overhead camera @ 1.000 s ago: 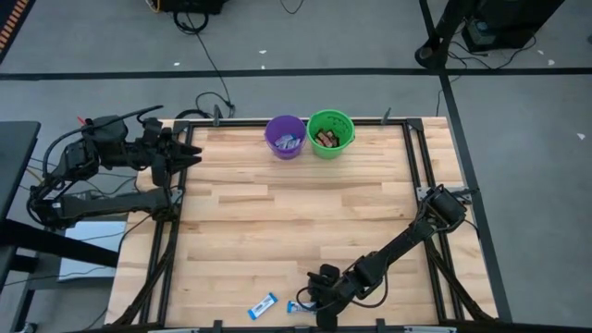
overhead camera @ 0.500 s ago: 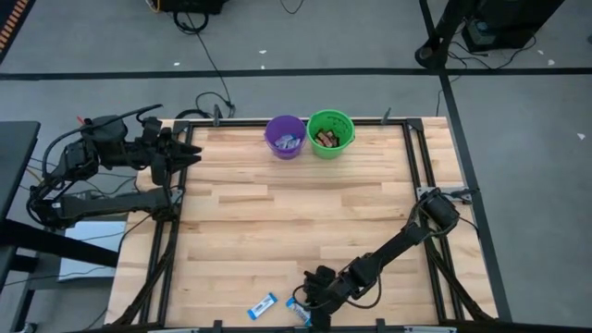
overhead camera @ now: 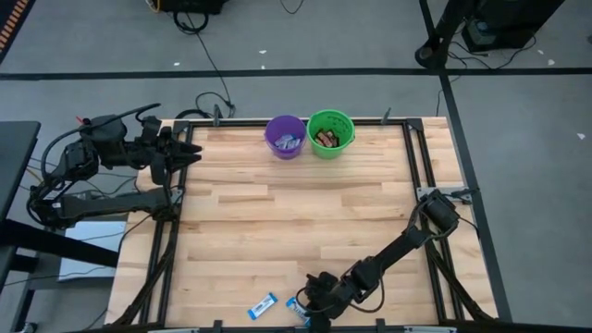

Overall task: Sort candy by brand, put in halloween buckets
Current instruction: Put the white chocolate bar into the purple bucket

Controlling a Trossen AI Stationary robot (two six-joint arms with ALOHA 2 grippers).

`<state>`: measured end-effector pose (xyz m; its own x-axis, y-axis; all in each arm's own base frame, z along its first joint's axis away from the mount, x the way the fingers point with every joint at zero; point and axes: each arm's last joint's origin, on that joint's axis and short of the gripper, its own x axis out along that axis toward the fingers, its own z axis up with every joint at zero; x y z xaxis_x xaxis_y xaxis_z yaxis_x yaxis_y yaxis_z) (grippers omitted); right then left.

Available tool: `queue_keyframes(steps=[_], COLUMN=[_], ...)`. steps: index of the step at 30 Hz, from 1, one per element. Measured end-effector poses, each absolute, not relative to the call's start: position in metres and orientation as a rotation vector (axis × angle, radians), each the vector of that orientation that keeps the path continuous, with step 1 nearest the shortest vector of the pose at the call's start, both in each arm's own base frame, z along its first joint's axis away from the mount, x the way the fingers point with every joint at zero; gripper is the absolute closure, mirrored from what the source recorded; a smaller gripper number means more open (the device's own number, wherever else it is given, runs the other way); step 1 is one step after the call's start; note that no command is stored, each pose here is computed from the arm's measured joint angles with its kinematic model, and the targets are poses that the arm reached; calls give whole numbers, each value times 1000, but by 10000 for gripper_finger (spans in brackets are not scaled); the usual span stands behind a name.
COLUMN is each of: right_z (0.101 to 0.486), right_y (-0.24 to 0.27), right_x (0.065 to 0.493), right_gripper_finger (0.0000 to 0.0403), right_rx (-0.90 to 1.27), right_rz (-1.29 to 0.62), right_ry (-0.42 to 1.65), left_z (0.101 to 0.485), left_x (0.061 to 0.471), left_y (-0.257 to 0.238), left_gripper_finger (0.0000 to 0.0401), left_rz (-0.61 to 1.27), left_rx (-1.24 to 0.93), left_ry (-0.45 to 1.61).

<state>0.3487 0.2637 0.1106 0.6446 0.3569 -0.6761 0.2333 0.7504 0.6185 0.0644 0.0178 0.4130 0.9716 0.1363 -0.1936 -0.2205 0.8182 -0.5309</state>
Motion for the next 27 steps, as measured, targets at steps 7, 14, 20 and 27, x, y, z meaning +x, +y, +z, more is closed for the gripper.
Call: queue_keyframes(steps=[7, 14, 20, 27], right_z=[112, 110, 107, 101], right_y=[267, 268, 270, 275], right_x=[348, 345, 346, 353], right_gripper_finger=[279, 279, 286, 376], right_rx=[761, 749, 760, 773], right_rz=[90, 100, 110, 138], right_ry=[878, 916, 916, 918], left_z=[413, 415, 416, 416], left_x=[64, 65, 65, 65], left_y=[18, 18, 19, 19], left_gripper_finger=[199, 199, 199, 199], left_rz=[191, 191, 210, 211], left_rx=[-580, -573, -550, -551], left_ry=[150, 133, 116, 116])
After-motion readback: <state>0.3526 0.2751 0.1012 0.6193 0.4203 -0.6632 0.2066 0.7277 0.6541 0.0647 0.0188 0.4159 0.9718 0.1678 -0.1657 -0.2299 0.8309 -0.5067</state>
